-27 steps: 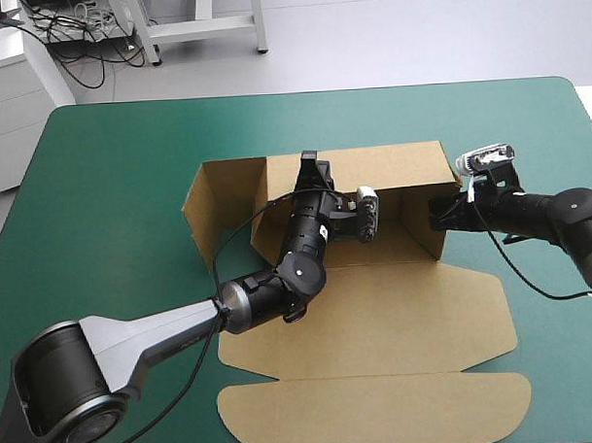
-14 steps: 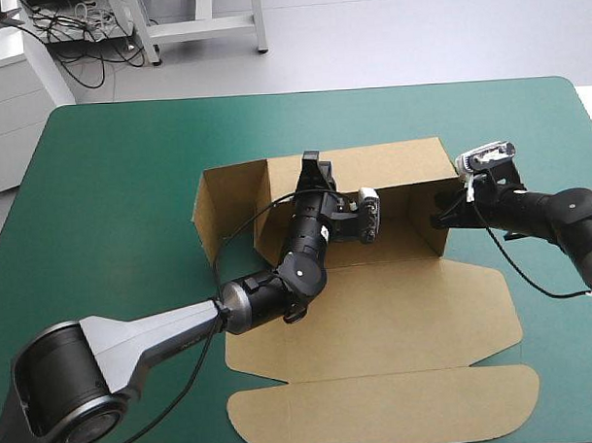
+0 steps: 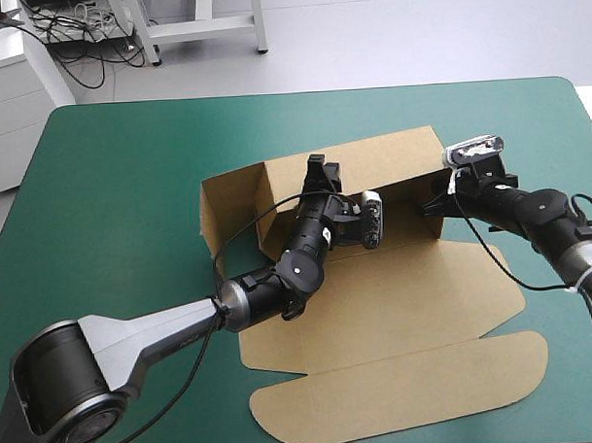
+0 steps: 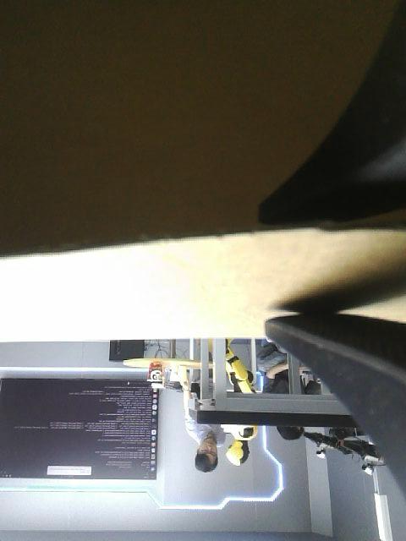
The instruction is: Fold the box
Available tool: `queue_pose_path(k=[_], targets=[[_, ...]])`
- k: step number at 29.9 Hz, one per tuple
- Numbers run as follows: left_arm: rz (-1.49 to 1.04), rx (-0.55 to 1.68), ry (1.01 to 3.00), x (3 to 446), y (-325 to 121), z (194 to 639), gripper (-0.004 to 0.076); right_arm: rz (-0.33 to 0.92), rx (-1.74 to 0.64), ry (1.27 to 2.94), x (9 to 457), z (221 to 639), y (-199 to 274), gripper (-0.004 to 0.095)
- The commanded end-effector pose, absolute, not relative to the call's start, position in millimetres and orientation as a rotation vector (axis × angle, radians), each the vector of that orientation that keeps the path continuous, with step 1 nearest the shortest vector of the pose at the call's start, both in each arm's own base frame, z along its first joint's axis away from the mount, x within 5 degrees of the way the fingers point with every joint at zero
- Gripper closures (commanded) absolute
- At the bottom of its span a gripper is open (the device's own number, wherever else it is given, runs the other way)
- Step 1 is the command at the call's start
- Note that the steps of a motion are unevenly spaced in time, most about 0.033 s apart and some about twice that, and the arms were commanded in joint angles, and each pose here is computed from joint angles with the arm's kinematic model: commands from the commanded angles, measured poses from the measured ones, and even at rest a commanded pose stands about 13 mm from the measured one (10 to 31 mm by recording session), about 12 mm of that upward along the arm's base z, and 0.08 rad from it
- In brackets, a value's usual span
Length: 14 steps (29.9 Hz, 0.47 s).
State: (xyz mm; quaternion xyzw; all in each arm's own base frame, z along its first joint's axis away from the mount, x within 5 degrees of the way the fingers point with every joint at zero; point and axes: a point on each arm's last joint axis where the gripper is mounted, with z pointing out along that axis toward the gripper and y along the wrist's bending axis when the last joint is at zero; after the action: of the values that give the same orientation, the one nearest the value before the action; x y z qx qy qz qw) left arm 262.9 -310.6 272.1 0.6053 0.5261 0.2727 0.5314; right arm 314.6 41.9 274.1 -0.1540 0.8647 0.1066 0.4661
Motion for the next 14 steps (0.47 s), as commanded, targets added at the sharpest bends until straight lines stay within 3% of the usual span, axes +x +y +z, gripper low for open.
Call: queue_pose_path(k=[1,7,14], targets=[[0.586,1.399,1.168,256,-315,302,0.0475,0.303,-0.342,2.065,314,294,47,0.0905],[0.56,1.339,1.167,258,-319,317,0.0448,0.288,-0.345,2.077,315,292,46,0.0906],[0.543,1.324,1.182,258,-319,317,0.0252,0.289,-0.314,2.076,316,293,45,0.0906]])
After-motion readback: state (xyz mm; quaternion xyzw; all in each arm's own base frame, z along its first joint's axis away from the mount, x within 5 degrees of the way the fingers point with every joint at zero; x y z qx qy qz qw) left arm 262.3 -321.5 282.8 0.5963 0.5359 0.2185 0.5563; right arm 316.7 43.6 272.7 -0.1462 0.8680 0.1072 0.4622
